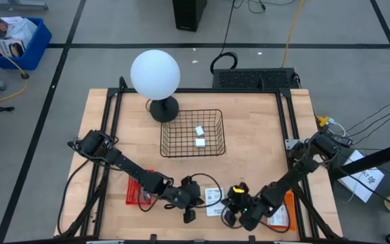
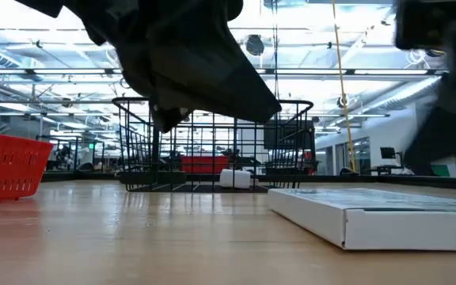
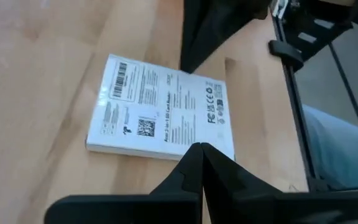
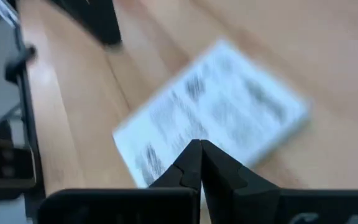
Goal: Pick and place items into bin
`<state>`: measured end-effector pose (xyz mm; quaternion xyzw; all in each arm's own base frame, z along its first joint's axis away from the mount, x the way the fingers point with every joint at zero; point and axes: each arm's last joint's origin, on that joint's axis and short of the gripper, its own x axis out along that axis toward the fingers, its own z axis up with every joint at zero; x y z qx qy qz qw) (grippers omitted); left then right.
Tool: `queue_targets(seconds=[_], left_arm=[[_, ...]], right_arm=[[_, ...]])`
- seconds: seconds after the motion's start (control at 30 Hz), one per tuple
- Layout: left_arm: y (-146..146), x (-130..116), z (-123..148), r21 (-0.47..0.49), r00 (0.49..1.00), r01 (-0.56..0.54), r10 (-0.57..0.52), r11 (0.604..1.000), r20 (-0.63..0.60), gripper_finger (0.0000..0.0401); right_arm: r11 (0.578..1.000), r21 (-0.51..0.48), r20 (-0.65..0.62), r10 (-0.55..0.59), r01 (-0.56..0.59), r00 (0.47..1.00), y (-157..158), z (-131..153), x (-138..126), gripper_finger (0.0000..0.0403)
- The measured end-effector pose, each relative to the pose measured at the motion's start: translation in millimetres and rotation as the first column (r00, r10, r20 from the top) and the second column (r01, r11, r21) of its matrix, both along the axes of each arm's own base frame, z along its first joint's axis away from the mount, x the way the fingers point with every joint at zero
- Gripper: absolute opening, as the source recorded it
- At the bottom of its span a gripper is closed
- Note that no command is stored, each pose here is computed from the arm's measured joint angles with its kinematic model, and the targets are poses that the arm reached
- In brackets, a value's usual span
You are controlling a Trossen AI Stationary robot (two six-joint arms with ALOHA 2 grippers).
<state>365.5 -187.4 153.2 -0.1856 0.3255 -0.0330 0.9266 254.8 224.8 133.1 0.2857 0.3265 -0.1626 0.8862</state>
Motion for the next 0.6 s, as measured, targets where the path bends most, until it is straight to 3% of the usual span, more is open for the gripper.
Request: queue_targets(seconds=[0.07, 0.23, 0.5, 0.6], left_arm=[[1.6, 1.9, 1.2, 0.007, 1.000, 0.025, -0.025, 1.000, 0.015, 0.0005], [7.4, 20.1, 25.2, -0.060, 0.957, 0.185, -0.166, 0.981, 0.237, 0.0003], [22.0, 45.8, 45.6, -0.032, 0.928, 0.221, -0.200, 0.975, 0.314, 0.0003], [14.8, 59.2, 39.5, -0.013, 0.920, 0.273, -0.257, 0.962, 0.296, 0.0002]], right_arm=[[1.000, 0.008, -0.017, 0.000, 0.001, 1.000, 4.2, -3.8, -5.1, 0.0000], [1.000, 0.000, 0.007, -0.002, 0.002, 1.000, 9.5, -2.9, -10.0, 0.0000], [0.996, -0.031, -0.093, -0.090, 0.087, 0.992, 3.5, -10.3, -24.4, 0.0000], [0.989, -0.045, -0.140, -0.149, 0.144, 0.979, 2.0, -13.5, -36.2, 0.0000]])
